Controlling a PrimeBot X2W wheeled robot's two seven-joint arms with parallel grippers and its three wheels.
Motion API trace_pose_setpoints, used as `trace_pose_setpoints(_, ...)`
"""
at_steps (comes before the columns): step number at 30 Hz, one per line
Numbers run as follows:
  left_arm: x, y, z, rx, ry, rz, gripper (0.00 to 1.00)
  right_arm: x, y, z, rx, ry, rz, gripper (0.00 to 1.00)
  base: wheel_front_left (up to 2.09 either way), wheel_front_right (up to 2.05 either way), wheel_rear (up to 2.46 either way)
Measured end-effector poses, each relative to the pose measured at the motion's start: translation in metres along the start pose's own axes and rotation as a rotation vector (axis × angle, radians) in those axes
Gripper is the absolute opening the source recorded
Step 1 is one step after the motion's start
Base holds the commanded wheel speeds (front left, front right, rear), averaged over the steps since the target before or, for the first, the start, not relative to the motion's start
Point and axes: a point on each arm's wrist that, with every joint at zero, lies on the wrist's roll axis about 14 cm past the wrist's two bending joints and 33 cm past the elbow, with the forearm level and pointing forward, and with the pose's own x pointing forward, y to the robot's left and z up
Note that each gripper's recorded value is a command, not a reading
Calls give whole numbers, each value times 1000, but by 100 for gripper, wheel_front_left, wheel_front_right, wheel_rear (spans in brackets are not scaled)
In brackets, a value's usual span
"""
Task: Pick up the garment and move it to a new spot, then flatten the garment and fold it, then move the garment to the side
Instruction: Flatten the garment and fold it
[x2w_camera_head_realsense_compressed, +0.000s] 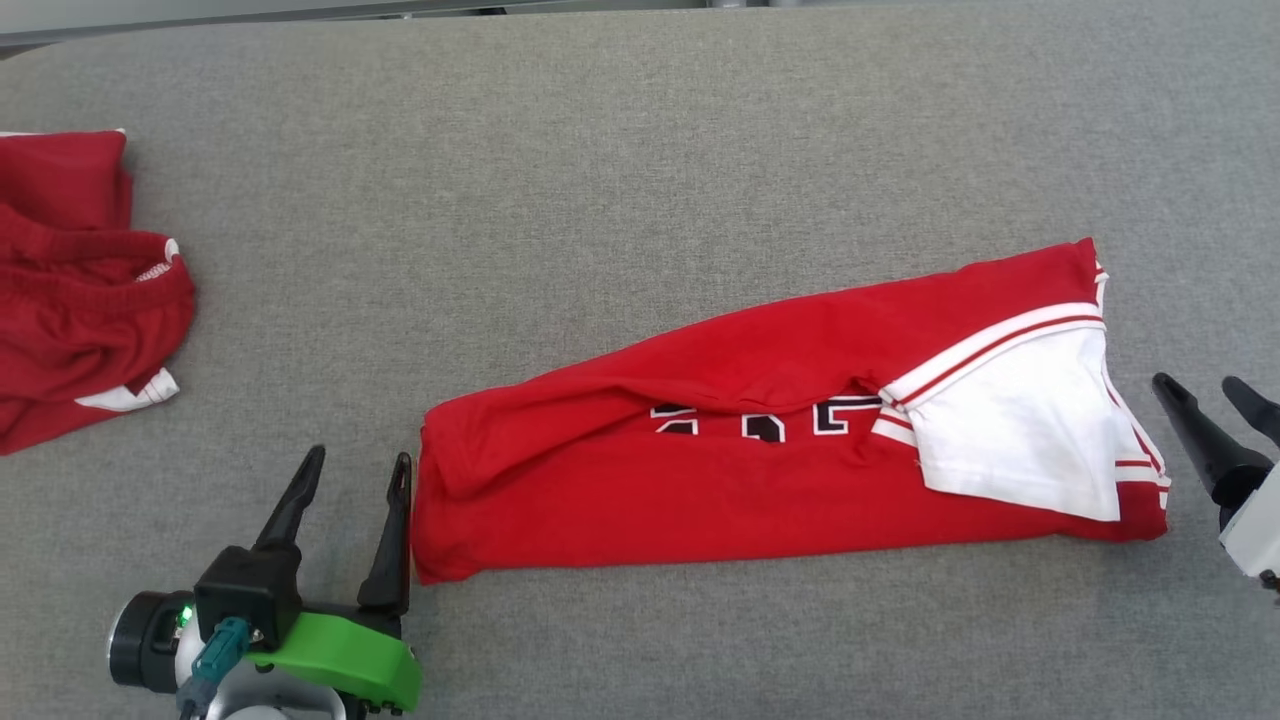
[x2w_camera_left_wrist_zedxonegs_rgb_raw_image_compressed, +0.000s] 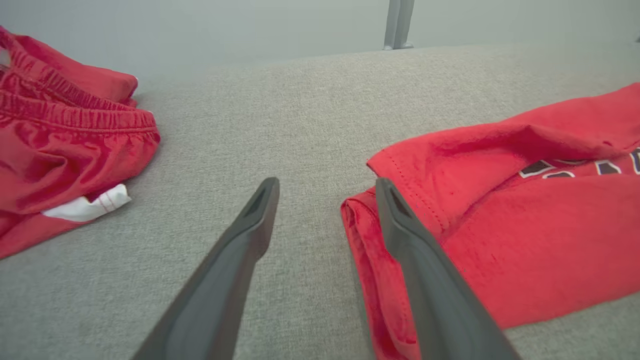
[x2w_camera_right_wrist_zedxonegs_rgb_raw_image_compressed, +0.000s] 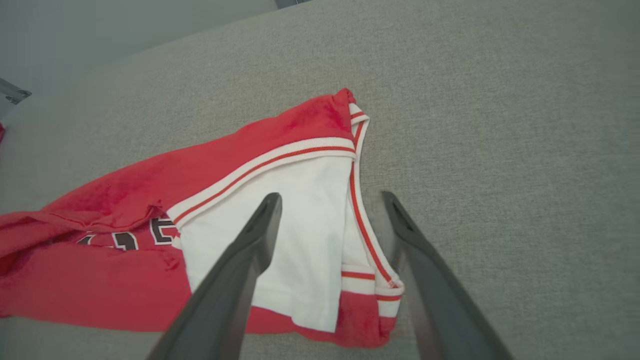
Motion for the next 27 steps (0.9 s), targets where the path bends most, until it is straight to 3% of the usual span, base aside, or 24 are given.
trace_pose_setpoints(8,-9,17,28,-56,-118,119,100,30,-19,-24,-36,135,-66,100,0,0,0)
trace_pose_setpoints(19,-16,33,27,-76,-151,180,100,71,-13,-66,9,336,-49,100,0,0,0)
trace_pose_setpoints(20,-17,34,26,-81,-151,185,100,74,-9,-66,33,336,-32,60,0,0,0)
trace_pose_setpoints(21,-18,36,25,-83,-150,189,100,77,-5,-65,57,333,-13,13,0,0,0)
trace_pose_setpoints(22,-19,37,25,-83,-153,194,100,78,0,-64,87,327,7,0,0,0,0)
trace_pose_setpoints(27,-27,44,22,-97,-158,222,100,75,5,-62,200,322,53,0,0,0,0)
